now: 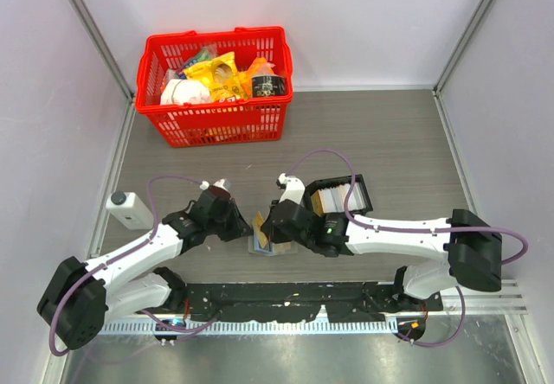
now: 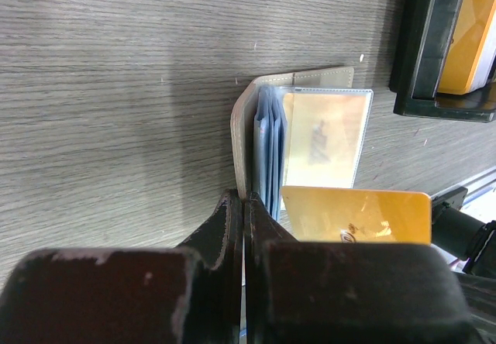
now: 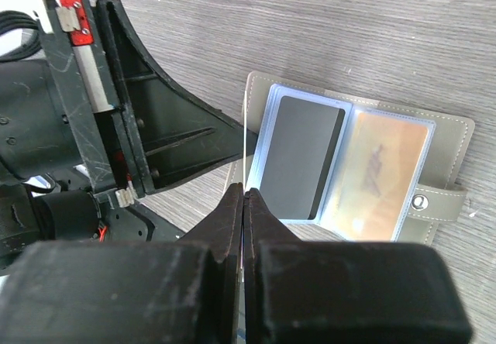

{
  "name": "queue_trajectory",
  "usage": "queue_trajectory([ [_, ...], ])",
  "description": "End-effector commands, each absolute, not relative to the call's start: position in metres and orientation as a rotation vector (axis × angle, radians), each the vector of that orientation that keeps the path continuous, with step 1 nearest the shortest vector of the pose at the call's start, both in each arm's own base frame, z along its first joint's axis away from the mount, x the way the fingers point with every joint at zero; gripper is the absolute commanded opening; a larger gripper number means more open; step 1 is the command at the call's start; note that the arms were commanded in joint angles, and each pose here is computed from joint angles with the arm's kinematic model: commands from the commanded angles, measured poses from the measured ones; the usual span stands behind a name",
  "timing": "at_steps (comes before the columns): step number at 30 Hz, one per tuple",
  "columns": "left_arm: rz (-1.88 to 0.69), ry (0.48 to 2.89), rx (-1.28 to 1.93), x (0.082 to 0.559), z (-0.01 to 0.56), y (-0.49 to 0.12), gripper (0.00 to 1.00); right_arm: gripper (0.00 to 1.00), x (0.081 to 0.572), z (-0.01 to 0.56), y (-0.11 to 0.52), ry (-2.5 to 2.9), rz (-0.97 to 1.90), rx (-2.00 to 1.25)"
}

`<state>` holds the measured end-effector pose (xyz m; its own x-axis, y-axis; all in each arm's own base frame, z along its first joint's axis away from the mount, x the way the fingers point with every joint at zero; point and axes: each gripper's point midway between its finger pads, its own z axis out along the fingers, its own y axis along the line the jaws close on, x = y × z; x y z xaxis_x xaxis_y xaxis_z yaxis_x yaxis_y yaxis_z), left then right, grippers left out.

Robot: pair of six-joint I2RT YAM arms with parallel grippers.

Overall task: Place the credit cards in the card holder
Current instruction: Insert the credit card into the card holder.

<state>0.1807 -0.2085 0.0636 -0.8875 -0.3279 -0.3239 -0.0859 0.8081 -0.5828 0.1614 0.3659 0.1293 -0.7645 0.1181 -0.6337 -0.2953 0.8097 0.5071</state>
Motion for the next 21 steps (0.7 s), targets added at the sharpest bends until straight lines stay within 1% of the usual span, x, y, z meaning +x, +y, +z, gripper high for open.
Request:
queue_trajectory([
  [1,-0.822,2.535,-0.305,0.187,0.075,-0.211,0.0,0.01,0.16,0.132,0.377,2.317,0.824,-0.124],
  [7,-0.818,2.531,-0.306,0.188,0.076,-0.211,0.0,0.01,0.161,0.121,0.373,2.348,0.767,-0.13],
  [21,-0.776,2.538,-0.316,0.188,0.071,-0.206,0.0,0.01,0.165,0.132,0.359,2.307,0.737,-0.126],
])
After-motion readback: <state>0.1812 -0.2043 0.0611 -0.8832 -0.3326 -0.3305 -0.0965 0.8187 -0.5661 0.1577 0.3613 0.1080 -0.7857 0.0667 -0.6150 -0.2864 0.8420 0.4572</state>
